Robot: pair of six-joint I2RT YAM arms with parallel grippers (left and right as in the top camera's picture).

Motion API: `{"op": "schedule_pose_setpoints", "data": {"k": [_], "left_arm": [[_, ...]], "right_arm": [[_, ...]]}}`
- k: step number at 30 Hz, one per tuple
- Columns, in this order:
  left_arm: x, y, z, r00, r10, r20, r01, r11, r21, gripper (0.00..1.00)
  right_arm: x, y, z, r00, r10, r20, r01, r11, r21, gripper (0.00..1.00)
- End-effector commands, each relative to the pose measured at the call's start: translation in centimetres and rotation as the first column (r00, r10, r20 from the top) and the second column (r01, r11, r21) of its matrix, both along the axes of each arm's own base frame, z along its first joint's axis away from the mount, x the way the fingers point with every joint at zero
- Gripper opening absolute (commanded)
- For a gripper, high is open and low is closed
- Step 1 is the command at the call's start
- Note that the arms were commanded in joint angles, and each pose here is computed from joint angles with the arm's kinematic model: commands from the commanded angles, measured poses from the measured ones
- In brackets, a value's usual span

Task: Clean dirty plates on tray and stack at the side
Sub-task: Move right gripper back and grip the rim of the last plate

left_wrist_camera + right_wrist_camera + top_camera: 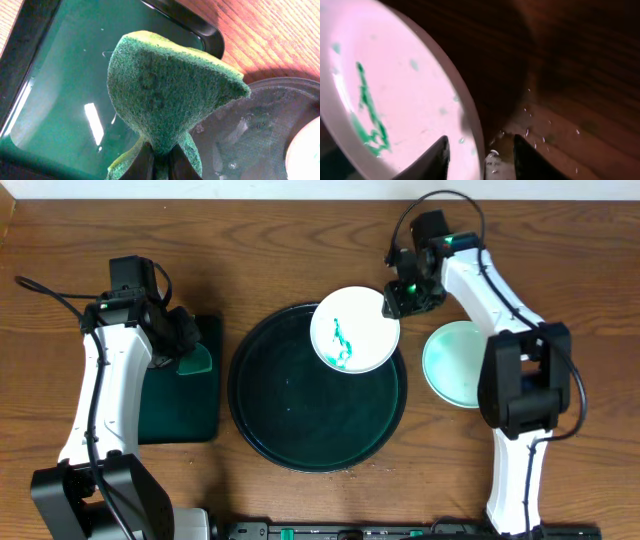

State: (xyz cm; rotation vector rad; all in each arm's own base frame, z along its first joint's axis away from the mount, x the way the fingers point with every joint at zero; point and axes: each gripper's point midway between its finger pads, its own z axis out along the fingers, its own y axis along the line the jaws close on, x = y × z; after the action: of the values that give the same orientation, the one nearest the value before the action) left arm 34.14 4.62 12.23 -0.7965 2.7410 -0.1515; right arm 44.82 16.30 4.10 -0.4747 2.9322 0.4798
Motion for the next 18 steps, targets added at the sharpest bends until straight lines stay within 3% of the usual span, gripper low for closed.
{"op": "schedule_pose_setpoints", "data": {"k": [1,3,10,18], "left_arm": [[0.2,0.4,0.2,1.000,-0.004,0.006,0.004,1.000,0.017,0.07],[0.2,0.4,0.2,1.000,-0.004,0.006,0.004,1.000,0.017,0.07],[0.4,0.5,0.3,1.000,-0.004,0.014,0.004,1.000,0.019,0.07],[0.5,0.5,0.3,1.000,-0.004,0.018,0.003,1.000,0.019,0.07]], "right_arm": [[0.2,0.4,-1.1,0.999,0.030,-0.010,-0.030,1.000,0.002,0.17],[0.0,0.3,-1.4,0.999,0.016,-0.028,-0.016,1.000,0.000,0.01],[-0.5,0.6,0.5,0.999,-0.030,-0.038,0.030,0.999,0.011,0.01],[-4.1,4.4,4.7,0.993,-0.076,-0.087,0.079,0.997,0.022,0.01]]}}
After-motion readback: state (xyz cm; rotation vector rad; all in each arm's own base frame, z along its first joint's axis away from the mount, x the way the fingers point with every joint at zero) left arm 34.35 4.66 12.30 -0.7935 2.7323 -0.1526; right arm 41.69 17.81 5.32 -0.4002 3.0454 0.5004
